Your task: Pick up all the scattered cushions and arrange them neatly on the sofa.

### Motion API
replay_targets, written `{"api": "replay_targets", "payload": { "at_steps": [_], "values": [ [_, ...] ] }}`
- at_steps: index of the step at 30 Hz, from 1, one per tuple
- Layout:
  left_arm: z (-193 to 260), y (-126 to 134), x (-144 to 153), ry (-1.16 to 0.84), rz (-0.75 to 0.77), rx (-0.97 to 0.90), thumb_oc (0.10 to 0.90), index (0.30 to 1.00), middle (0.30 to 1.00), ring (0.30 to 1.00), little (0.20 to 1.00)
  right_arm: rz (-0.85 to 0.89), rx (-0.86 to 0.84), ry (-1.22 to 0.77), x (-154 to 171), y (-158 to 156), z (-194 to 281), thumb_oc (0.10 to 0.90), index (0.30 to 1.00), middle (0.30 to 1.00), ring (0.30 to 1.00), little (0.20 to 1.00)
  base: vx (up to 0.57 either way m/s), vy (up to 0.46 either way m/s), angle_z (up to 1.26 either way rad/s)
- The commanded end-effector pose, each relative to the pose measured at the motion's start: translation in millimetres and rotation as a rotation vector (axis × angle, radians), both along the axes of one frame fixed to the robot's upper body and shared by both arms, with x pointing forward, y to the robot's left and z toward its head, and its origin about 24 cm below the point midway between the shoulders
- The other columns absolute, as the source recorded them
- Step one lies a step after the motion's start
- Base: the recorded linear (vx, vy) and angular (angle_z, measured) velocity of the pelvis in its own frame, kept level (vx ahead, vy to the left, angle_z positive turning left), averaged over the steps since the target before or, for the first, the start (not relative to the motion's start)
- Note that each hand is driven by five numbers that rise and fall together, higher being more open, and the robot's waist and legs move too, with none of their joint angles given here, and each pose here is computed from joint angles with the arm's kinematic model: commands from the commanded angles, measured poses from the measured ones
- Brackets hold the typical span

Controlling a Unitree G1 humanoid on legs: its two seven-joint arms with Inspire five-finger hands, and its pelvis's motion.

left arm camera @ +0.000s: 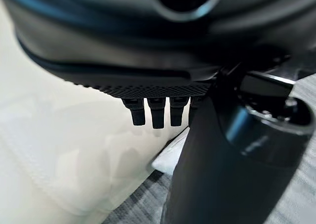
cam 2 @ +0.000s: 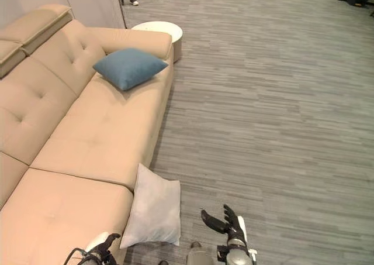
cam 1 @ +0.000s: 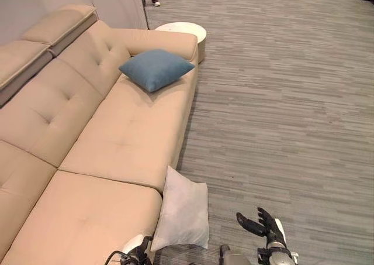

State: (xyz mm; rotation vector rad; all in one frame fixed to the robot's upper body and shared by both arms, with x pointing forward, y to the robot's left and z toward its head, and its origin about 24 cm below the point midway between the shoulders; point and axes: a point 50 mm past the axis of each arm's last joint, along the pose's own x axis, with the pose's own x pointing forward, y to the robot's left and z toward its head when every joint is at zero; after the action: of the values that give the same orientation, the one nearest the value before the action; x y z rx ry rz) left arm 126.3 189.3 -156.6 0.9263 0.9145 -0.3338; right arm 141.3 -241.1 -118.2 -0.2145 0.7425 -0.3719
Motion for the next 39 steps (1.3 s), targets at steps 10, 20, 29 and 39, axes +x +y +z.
{"api": "replay_targets", "payload": {
  "at_steps": [10,20,29,39],
  "values": [
    [-3,1,-12,0.002,0.098,-0.027,0.800,0.900,0.900,0.900,0.900,-0.091,-0.203,-0.205,33,-61,45,0.800,0.900,0.900,0.900,0.900,0.06,-0.306,0.53],
    [0,-9,-1,-0.045,0.060,-0.063,0.800,0.900,0.900,0.900,0.900,-0.140,-0.208,-0.244,35,-56,48,0.800,0.900,0.900,0.900,0.900,-0.04,-0.132,1.08],
    [-4,1,-14,0.022,0.101,-0.031,0.800,0.900,0.900,0.900,0.900,-0.084,-0.168,-0.199,40,-39,39,0.800,0.900,0.900,0.900,0.900,0.13,0.109,0.46],
    [0,25,-13,-0.001,0.132,0.037,0.800,0.900,0.900,0.900,0.900,-0.138,-0.173,-0.164,33,-44,34,0.800,0.900,0.900,0.900,0.900,0.09,-0.204,0.43]
  ]
}}
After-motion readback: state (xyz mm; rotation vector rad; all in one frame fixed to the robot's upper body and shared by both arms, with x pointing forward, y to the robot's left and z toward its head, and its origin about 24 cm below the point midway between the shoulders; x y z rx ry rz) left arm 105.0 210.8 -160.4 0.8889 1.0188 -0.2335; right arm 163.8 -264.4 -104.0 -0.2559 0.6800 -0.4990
